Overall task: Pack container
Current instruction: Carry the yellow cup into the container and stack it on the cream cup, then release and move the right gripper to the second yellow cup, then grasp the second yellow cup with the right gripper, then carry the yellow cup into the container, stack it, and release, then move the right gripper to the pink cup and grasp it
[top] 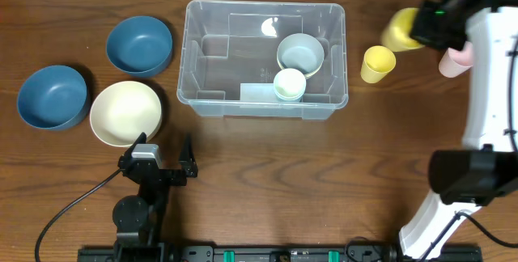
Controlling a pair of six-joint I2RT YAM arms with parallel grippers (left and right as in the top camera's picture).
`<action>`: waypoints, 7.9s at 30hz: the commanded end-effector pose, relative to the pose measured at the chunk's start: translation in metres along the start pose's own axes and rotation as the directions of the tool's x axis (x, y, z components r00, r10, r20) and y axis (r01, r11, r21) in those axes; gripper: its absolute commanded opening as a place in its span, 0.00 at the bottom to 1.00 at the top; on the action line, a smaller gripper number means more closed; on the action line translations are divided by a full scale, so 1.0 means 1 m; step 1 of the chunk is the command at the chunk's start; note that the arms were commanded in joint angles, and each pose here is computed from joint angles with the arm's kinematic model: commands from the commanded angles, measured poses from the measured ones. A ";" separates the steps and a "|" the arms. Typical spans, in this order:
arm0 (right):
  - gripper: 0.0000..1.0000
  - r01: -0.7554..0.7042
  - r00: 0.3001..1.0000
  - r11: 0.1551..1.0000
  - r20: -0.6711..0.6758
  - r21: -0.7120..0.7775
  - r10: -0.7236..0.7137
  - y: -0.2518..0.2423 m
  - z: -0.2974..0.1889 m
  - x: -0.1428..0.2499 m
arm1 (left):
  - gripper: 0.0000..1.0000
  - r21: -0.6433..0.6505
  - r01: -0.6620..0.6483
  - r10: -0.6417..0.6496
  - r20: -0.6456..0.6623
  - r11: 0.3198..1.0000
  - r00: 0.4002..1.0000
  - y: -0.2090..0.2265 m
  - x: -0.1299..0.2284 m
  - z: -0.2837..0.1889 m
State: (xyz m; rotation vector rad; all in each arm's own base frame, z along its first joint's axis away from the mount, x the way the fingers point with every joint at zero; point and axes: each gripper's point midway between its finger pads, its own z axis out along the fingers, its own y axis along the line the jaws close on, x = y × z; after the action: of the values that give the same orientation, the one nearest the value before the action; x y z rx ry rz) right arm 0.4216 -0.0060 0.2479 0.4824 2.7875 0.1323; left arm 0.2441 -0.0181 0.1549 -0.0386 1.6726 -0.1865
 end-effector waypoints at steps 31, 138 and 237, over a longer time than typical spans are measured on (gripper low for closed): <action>0.02 0.489 0.853 0.872 -0.217 0.017 -0.474 0.174 0.097 0.121 | 0.98 -0.004 -0.009 0.008 -0.046 1.000 0.999 0.002 0.016 0.001; 0.01 0.420 0.906 0.908 -0.050 -0.013 -0.420 0.172 0.032 0.099 | 0.98 -0.004 -0.008 0.008 -0.046 1.000 0.999 0.002 0.016 0.001; 0.01 -0.436 0.879 0.862 -0.086 0.257 0.470 -0.214 0.165 -0.046 | 0.98 -0.004 -0.009 0.008 -0.045 1.000 0.999 0.002 0.016 0.001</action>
State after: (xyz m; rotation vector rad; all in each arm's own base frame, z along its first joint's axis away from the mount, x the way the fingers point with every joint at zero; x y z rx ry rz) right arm 0.4485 -0.2180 0.0588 1.2454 2.8021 -0.0744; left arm 0.2441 -0.0182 0.1549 -0.0383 1.6727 -0.1867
